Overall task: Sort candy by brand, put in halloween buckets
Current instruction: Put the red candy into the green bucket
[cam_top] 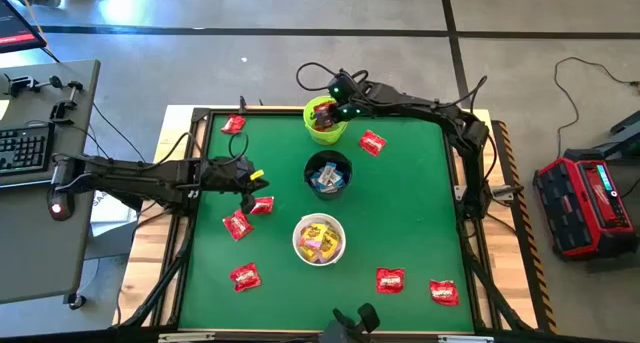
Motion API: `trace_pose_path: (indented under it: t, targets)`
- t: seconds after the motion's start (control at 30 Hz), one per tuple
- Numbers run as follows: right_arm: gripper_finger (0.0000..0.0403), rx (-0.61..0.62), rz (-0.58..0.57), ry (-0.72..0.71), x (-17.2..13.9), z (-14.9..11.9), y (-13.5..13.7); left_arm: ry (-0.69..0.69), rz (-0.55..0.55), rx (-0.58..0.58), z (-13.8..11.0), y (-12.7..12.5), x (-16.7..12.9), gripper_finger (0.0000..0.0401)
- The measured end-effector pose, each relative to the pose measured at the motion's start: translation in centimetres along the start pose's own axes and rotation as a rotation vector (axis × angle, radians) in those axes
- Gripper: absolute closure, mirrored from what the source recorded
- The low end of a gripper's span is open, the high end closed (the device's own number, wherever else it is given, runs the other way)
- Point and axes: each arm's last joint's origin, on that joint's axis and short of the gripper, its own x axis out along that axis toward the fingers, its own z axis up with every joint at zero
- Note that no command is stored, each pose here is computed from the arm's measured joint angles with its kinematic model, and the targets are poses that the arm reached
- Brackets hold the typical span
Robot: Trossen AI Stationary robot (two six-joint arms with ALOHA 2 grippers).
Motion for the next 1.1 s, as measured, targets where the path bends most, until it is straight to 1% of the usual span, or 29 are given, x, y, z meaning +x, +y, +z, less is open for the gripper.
trace_pose_path:
  t: [0.1, 0.23, 0.33, 0.4, 0.43, 0.5, 0.57, 0.6, 0.63, 0.77, 0.87, 0.93, 1.0, 1.1]
  targets:
    - [0.0331, -0.015, -0.006, 0.012, 0.0, -0.1, -0.1, 0.024, 0.006, 0.003, -0.2, 0.1, 0.0, 0.0393]
    - [0.0275, -0.018, 0.000, 0.023, 0.0, -0.2, 0.0, 0.050, 0.004, 0.007, -0.5, 0.1, 0.0, 0.0372]
    - [0.0258, -0.026, 0.013, 0.021, -0.7, -0.1, 0.1, 0.070, -0.021, 0.008, -0.6, 0.0, 0.0, 0.0353]
    - [0.0268, -0.048, 0.024, 0.006, -1.7, 0.0, 0.4, 0.082, -0.044, 0.008, -0.7, 0.0, 0.0, 0.0340]
    - [0.0281, -0.065, 0.030, -0.008, -2.4, 0.1, 0.5, 0.086, -0.057, 0.008, -0.7, -0.1, 0.0, 0.0334]
    - [0.0320, -0.104, 0.049, -0.037, -4.0, 0.3, 1.0, 0.102, -0.076, 0.010, -0.8, -0.1, 0.0, 0.0322]
    - [0.0371, -0.150, 0.070, -0.064, -5.6, 0.3, 1.7, 0.117, -0.089, 0.015, -1.0, -0.3, 0.0, 0.0310]
    - [0.0386, -0.172, 0.081, -0.076, -6.3, 0.3, 2.0, 0.128, -0.097, 0.020, -1.1, -0.4, 0.1, 0.0304]
    - [0.0392, -0.187, 0.092, -0.090, -7.1, 0.2, 2.3, 0.143, -0.112, 0.025, -1.2, -0.5, 0.1, 0.0298]
    - [0.0381, -0.221, 0.108, -0.134, -9.5, -0.4, 3.8, 0.212, -0.161, 0.056, -1.8, -1.3, 0.6, 0.0277]
    - [0.0394, -0.250, 0.096, -0.145, -10.5, -1.3, 5.0, 0.267, -0.169, 0.087, -2.4, -1.8, 1.1, 0.0264]
    - [0.0400, -0.271, 0.078, -0.141, -11.0, -2.0, 5.7, 0.289, -0.152, 0.110, -2.8, -2.1, 1.4, 0.0257]
    - [0.0398, -0.294, 0.050, -0.139, -11.4, -2.7, 6.4, 0.306, -0.121, 0.133, -3.1, -2.4, 1.7, 0.0254]
    - [0.0400, -0.327, -0.008, -0.142, -12.3, -3.8, 7.2, 0.321, -0.069, 0.164, -3.5, -2.6, 2.1, 0.0252]
